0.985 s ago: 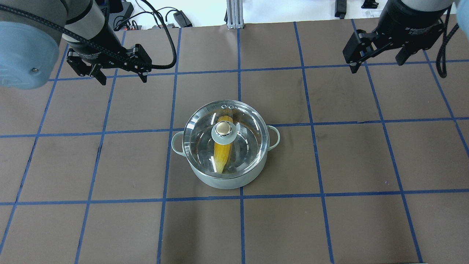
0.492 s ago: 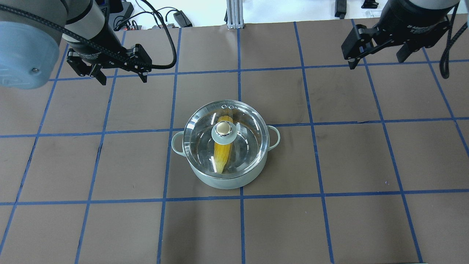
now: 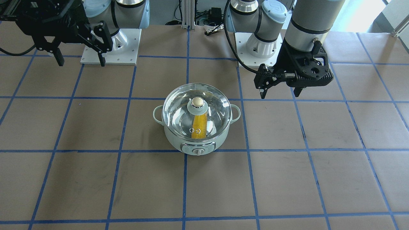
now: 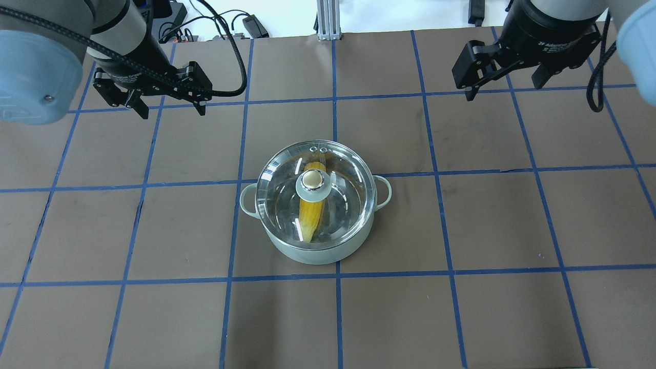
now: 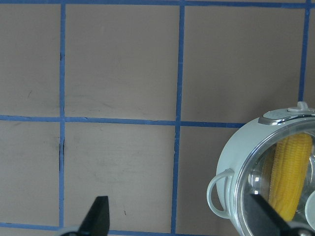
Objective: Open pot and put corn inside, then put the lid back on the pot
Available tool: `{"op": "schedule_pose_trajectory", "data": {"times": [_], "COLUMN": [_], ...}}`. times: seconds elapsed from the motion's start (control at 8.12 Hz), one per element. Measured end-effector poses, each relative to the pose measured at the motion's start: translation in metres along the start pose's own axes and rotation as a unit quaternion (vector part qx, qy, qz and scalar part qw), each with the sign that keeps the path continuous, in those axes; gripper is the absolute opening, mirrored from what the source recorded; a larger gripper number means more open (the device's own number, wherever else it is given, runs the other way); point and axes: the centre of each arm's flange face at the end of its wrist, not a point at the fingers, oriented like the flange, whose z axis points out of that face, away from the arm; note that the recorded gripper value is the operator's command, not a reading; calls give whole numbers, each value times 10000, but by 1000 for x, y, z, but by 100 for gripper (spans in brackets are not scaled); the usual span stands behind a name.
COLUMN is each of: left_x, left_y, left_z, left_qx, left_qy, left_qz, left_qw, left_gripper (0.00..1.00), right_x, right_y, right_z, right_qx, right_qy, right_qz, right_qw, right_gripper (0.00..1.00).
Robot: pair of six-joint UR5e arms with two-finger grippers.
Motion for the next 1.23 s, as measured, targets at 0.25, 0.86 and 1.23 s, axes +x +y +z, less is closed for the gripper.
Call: {"op": "schedule_pose_trajectory", "data": {"times": [0.25,0.86,1.23], "left_x": [0,0,0], "left_y": [0,0,-1], "left_z": [0,0,2], "left_qx": [2,0,-17], "left_qy": [0,0,-3], "left_qz": [6,9,10], "left_qw": [10000,10000,10000], "left_gripper": [100,100,100], "right_x": [-1,-1,0], "right_y": [0,0,0], "right_z": [-3,-5,-4], "right_qx": [70,120,92], "right_qy": [-8,-21,-10], "right_qz": [-174,-223,-220], "right_qw": [9998,9997,9997], "right_gripper": [100,100,100]}}
